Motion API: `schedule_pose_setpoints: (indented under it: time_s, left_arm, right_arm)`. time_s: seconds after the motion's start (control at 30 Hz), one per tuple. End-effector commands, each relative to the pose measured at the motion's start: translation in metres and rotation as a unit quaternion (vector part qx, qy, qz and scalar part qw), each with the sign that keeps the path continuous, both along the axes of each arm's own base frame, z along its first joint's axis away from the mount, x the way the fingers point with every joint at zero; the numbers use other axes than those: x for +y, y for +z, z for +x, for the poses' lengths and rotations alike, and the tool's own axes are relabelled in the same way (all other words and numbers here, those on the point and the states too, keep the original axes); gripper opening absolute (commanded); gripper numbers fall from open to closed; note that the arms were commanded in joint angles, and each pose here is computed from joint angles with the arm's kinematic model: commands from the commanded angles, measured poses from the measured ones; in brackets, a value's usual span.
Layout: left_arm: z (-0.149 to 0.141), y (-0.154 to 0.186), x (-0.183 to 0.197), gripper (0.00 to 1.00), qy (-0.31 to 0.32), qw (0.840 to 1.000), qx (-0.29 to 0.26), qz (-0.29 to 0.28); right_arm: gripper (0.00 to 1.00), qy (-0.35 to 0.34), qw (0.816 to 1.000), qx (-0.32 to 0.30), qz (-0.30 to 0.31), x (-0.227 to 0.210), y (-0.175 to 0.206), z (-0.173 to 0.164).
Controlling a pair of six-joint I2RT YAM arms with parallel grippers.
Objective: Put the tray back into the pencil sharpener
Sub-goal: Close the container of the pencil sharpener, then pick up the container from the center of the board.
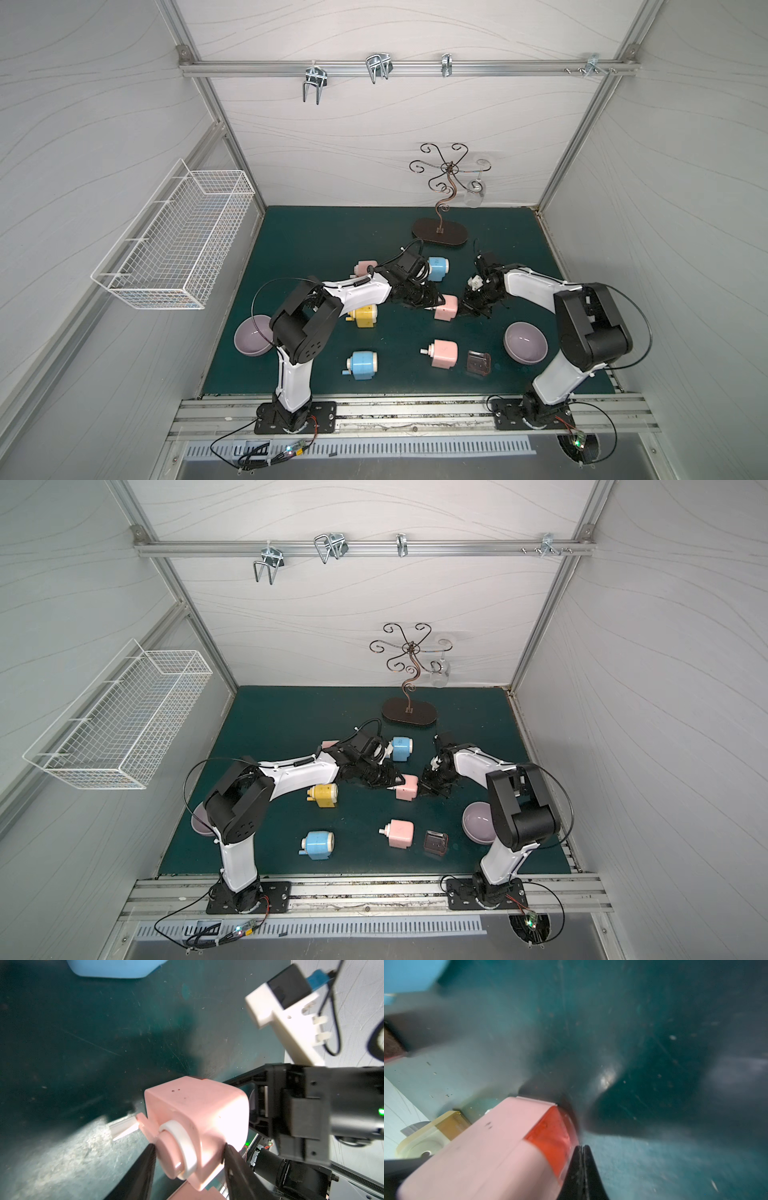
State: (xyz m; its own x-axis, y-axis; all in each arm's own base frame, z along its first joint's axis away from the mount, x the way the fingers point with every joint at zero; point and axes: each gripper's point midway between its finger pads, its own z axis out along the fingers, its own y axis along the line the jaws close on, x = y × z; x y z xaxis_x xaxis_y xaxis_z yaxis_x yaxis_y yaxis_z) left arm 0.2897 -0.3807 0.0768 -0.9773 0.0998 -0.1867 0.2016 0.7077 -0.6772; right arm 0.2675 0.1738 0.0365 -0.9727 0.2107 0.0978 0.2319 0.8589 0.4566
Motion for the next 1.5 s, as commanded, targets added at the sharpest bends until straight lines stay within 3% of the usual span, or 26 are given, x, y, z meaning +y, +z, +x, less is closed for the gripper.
schedule_pose_setpoints:
  time_s: [0.0, 0.27, 0.5, 0.8, 1.2, 1.47]
  left_arm:
    - [0.001, -0.001, -0.004, 0.57, -0.005, 1.000, -0.006, 0.008]
    - [0.004, 0.013, -0.003, 0.63, 0.002, 1.000, -0.021, 0.004]
    - [0.005, 0.052, 0.001, 0.65, 0.009, 0.999, -0.047, -0.008]
    - [-0.007, 0.099, 0.040, 0.64, 0.042, 0.994, -0.104, 0.011]
    - [-0.040, 0.077, 0.090, 0.62, 0.085, 0.991, -0.092, 0.045]
    - [-0.048, 0.065, 0.095, 0.62, 0.086, 0.992, -0.078, 0.051]
  right_arm:
    - [0.09, -0.001, 1.000, -0.021, -0.019, -0.009, 0.019, 0.003]
    - [0.13, -0.002, 0.999, -0.038, -0.039, -0.021, 0.035, 0.004]
    - [0.15, 0.002, 0.997, -0.058, -0.055, -0.029, 0.059, 0.000]
    - [0.16, 0.038, 0.990, -0.078, -0.115, -0.043, 0.097, -0.041]
    - [0.16, 0.041, 0.981, -0.065, -0.178, -0.060, 0.079, -0.133]
    - [0.17, 0.035, 0.977, -0.037, -0.207, -0.071, 0.053, -0.155]
